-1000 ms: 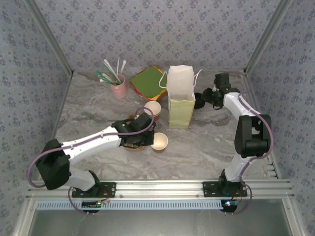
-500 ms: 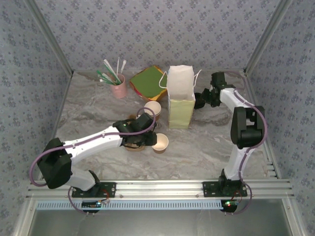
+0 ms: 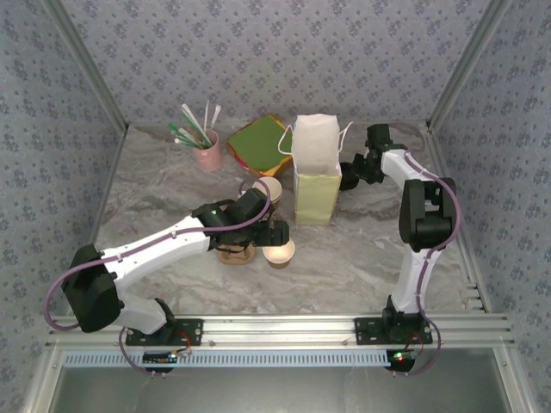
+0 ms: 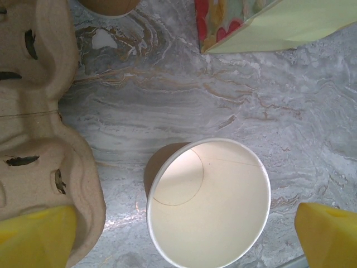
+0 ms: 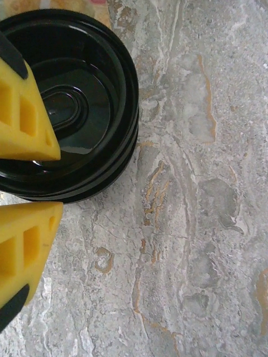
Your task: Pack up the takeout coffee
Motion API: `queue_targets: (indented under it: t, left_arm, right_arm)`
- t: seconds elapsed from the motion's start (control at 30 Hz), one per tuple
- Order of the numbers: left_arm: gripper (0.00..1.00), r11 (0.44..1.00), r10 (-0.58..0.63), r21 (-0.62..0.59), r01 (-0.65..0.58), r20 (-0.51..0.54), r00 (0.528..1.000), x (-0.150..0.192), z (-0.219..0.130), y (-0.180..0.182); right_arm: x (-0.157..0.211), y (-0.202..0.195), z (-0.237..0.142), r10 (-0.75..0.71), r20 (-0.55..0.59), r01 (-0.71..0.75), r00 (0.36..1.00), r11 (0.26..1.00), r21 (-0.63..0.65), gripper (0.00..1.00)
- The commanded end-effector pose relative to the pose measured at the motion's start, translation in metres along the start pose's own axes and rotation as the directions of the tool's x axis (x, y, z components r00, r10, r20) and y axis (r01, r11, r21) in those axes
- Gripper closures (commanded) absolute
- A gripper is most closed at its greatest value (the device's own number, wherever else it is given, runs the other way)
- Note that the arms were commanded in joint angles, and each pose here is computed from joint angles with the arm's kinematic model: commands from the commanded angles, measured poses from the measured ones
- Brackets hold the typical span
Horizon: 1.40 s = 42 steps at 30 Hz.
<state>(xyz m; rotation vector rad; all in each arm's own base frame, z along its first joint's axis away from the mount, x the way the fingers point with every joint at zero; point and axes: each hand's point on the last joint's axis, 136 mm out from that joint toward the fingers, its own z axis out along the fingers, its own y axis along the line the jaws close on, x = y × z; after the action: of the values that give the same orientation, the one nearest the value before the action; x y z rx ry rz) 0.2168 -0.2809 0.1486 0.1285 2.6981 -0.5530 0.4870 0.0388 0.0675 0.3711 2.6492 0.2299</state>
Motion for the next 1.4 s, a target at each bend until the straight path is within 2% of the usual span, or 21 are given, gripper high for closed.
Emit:
queue_targets:
  t: [0.0,0.07,0.23,0.8,1.37]
  left_arm:
    - [0.0,1.0,0.005,-0.005,-0.005,0.021,1.0,-0.006,-0.01,0.0]
    - [0.0,1.0,0.005,-0.005,-0.004,0.023,1.0,-0.008,-0.01,0.0]
    - [0.0,1.0,0.002,-0.01,-0.002,0.02,1.0,-0.007,-0.008,0.002]
    - [0.0,1.0,-0.016,0.023,0.015,0.046,0.999,-0.022,-0.018,0.006]
    - [0.0,0.999,-0.029,0.025,0.028,0.038,0.999,-0.017,-0.02,0.013]
  right_arm:
    - [-0.001,0.002,0.0,-0.017,-0.011,0.017,1.0,1.0,0.013,0.77]
    - [-0.001,0.0,-0.001,-0.017,-0.009,0.018,1.0,1.0,0.02,0.84]
    - [-0.004,0.001,-0.009,-0.02,0.007,0.02,1.0,1.0,0.018,0.92]
    - [-0.009,0.006,-0.058,-0.015,0.088,0.015,0.996,1.0,0.001,0.94]
    - [0.008,-0.005,-0.013,-0.04,0.004,0.04,0.999,0.997,0.059,0.92]
